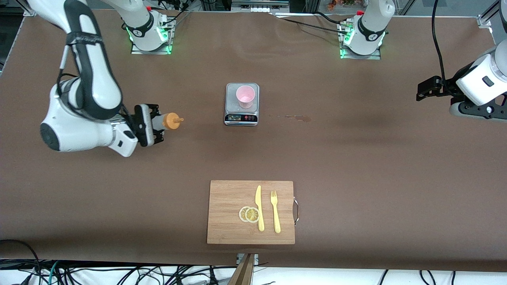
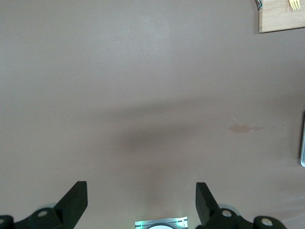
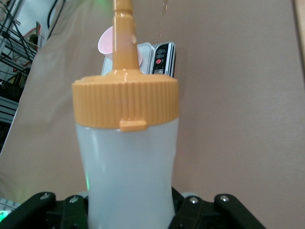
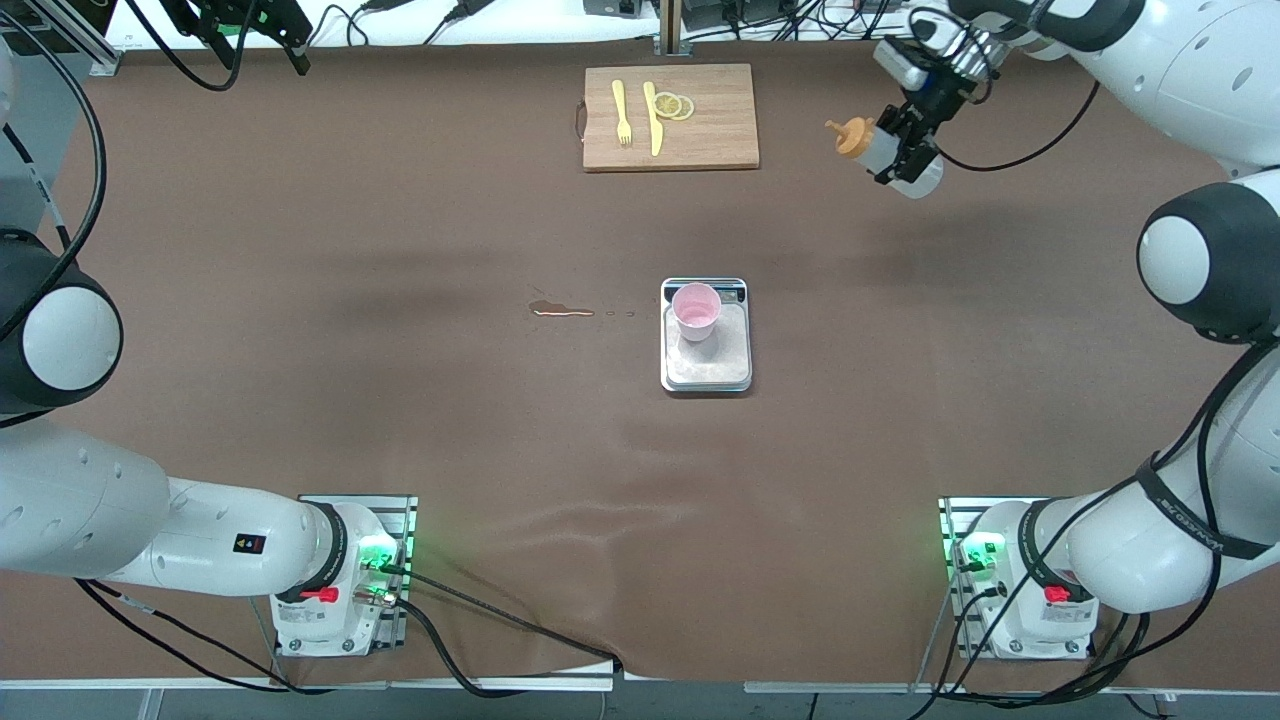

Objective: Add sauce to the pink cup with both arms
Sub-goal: 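Lift the sauce bottle with the right gripper toward the pink cup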

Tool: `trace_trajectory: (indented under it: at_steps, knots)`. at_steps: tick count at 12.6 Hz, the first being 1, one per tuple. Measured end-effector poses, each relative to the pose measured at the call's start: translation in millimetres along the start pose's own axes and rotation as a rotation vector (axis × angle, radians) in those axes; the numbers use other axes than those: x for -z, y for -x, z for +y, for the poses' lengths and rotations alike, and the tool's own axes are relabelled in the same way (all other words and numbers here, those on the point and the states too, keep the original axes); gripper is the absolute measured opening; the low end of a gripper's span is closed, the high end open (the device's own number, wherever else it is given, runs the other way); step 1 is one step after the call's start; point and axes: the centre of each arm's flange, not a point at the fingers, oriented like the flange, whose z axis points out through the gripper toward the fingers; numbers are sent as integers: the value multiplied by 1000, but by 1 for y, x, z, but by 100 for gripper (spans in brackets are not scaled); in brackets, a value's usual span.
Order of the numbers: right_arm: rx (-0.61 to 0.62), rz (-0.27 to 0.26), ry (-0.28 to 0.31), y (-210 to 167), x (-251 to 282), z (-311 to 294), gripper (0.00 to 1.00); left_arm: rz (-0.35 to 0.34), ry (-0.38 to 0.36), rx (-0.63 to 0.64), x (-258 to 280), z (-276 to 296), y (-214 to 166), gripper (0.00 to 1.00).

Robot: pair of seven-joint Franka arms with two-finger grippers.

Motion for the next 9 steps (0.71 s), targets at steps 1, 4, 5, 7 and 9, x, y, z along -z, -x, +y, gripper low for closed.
trace_trajectory:
  at_steps: [1, 4, 5, 7, 9]
  knots:
    - [-18, -30, -4, -12, -8, -5, 31, 0, 0, 0, 0, 0, 0, 100]
    - [-74, -101, 7, -35, -39, -21, 31, 0, 0, 0, 0, 0, 0, 100]
    - [-87, -128, 8, -41, -49, -29, 31, 0, 0, -1, 0, 0, 0, 100]
    - [-121, -190, 15, -59, -66, -44, 31, 0, 0, -1, 0, 0, -1, 100]
    - [-150, -255, 33, -85, -81, -58, 31, 0, -1, -4, 0, 2, -1, 100]
